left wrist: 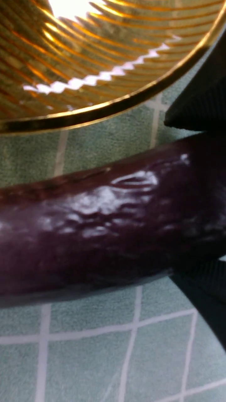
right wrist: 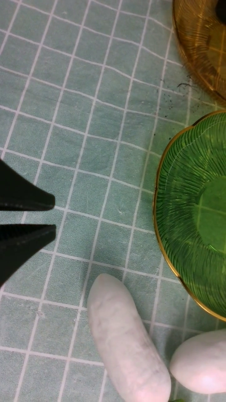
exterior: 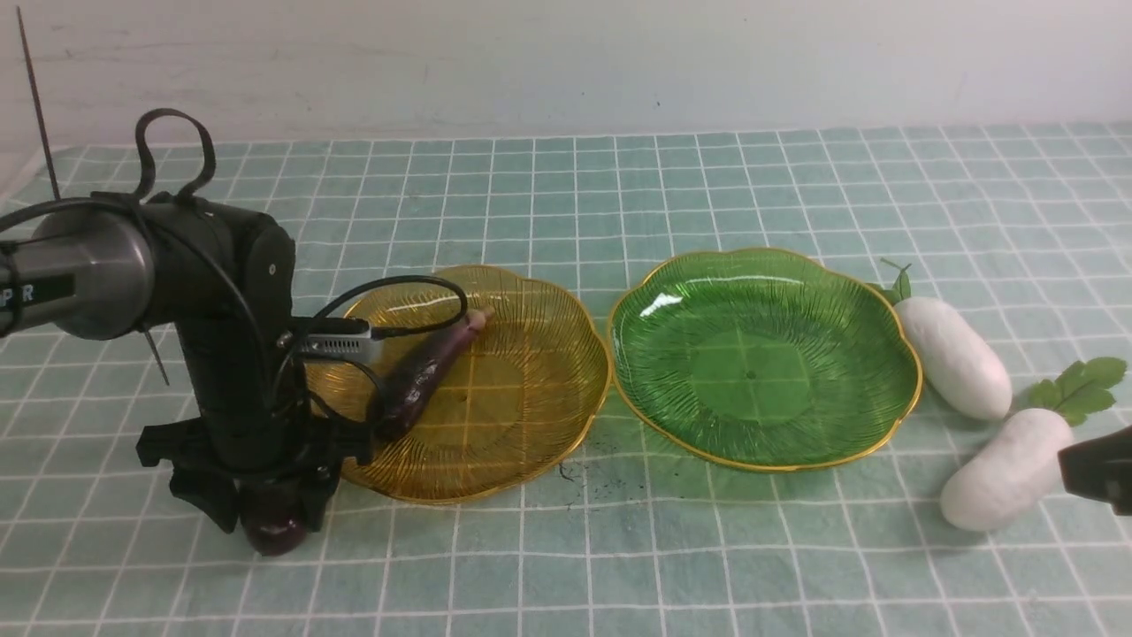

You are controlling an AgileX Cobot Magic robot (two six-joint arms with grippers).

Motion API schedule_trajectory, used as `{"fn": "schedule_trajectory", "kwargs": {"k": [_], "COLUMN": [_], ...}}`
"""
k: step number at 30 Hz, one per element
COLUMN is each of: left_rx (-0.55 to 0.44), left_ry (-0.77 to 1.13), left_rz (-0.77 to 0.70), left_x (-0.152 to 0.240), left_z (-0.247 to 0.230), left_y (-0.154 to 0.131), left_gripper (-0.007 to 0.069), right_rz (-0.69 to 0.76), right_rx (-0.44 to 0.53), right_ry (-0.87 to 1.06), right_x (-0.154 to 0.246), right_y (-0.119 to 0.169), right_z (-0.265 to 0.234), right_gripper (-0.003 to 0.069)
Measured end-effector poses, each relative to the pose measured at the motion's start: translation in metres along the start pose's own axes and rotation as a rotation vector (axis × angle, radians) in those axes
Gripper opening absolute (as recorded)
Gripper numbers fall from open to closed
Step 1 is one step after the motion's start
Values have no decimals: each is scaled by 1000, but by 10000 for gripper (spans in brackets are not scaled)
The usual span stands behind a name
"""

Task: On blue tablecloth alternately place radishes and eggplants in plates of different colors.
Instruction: 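Pick up the eggplant and place it in the yellow plate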

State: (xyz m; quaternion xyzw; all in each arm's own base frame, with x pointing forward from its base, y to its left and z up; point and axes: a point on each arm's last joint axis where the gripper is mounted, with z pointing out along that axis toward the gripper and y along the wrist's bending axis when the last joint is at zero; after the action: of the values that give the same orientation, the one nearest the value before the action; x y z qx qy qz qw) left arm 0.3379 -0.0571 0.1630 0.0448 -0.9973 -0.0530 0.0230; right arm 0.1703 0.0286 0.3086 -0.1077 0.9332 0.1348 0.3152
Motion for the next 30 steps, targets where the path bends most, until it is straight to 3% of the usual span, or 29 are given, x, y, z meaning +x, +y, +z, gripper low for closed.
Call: {"fn": "schedule_trajectory", "kwargs": {"k": [3,8,12,19,24,30], "left_rx": [-17,-130,-144,77,245,250], "left_ry": [18,35,-40,-173,-162,-117], "left_rz": [19,126,196,195,286,449], "left_x": [2,-4,-17,-28,-22,-21], "left_z": [0,-16,-39,-91,-98,-71], "left_y": [2,11,13,-6,-45,-85], "left_gripper": [409,409,409,409,409,409], "right_rz": [0,0,-3,-6,-7,-7], "right_rx": [0,0,0,2,3,3], "right_ry": [0,0,0,-5,-8,-8], "right_x": [0,0,0,0,-1,-1], "right_y": [0,0,0,0,0,0], "right_z": [0,0,0,0,0,0], "right_gripper": [55,55,55,55,55,55]}}
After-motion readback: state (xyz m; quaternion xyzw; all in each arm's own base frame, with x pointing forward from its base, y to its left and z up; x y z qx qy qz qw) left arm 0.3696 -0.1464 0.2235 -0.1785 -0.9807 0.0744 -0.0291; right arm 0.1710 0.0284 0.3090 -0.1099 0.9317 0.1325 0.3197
